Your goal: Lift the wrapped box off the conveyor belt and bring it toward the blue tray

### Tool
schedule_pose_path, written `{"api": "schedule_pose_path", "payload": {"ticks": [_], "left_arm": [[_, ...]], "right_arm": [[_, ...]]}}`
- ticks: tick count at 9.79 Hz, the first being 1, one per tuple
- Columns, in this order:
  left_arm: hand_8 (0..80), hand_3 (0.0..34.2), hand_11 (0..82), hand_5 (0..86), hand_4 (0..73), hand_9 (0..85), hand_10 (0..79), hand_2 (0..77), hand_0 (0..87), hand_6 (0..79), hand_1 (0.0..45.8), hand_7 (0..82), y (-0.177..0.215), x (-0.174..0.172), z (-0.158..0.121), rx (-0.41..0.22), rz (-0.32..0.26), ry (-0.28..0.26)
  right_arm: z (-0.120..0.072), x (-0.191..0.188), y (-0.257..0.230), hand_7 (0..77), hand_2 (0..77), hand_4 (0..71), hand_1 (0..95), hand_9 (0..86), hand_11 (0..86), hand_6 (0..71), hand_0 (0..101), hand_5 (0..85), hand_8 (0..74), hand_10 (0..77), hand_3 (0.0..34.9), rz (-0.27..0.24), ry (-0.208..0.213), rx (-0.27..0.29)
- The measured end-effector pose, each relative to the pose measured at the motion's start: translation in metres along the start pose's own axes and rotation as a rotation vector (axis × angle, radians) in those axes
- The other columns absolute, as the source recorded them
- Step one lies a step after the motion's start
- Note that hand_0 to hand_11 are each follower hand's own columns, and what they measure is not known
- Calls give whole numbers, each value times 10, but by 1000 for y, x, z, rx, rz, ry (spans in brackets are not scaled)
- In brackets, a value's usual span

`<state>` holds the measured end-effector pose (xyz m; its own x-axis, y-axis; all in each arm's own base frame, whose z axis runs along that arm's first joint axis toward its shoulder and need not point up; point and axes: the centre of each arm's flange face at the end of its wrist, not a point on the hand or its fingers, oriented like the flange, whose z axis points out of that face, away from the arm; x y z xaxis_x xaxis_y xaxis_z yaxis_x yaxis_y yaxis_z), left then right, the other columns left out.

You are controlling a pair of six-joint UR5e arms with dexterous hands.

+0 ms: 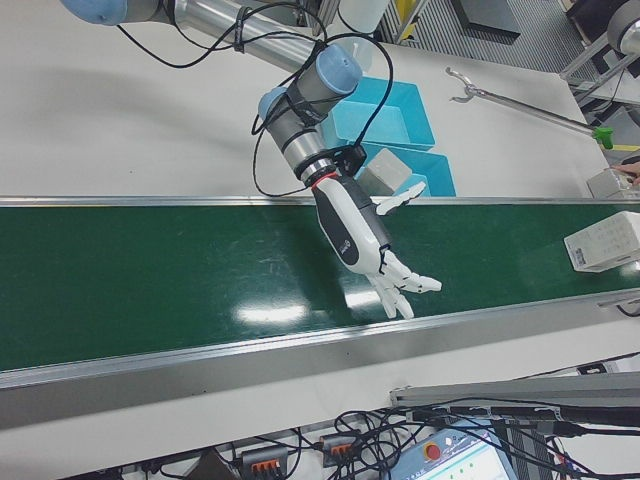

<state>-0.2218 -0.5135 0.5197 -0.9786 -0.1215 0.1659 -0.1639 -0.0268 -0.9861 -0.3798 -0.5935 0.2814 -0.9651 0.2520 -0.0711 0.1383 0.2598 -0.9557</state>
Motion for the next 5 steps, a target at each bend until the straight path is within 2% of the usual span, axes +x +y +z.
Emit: {"api": "schedule_pose_path", "payload": {"ticks": [5], "left_arm": [[11,0,5,11,0,5,5,11,0,5,0,5,0,0,0,0,0,0]], "right_arm": [[0,0,1,251,16,158,115,54,11,98,479,175,27,0,0,2,0,-1]]}}
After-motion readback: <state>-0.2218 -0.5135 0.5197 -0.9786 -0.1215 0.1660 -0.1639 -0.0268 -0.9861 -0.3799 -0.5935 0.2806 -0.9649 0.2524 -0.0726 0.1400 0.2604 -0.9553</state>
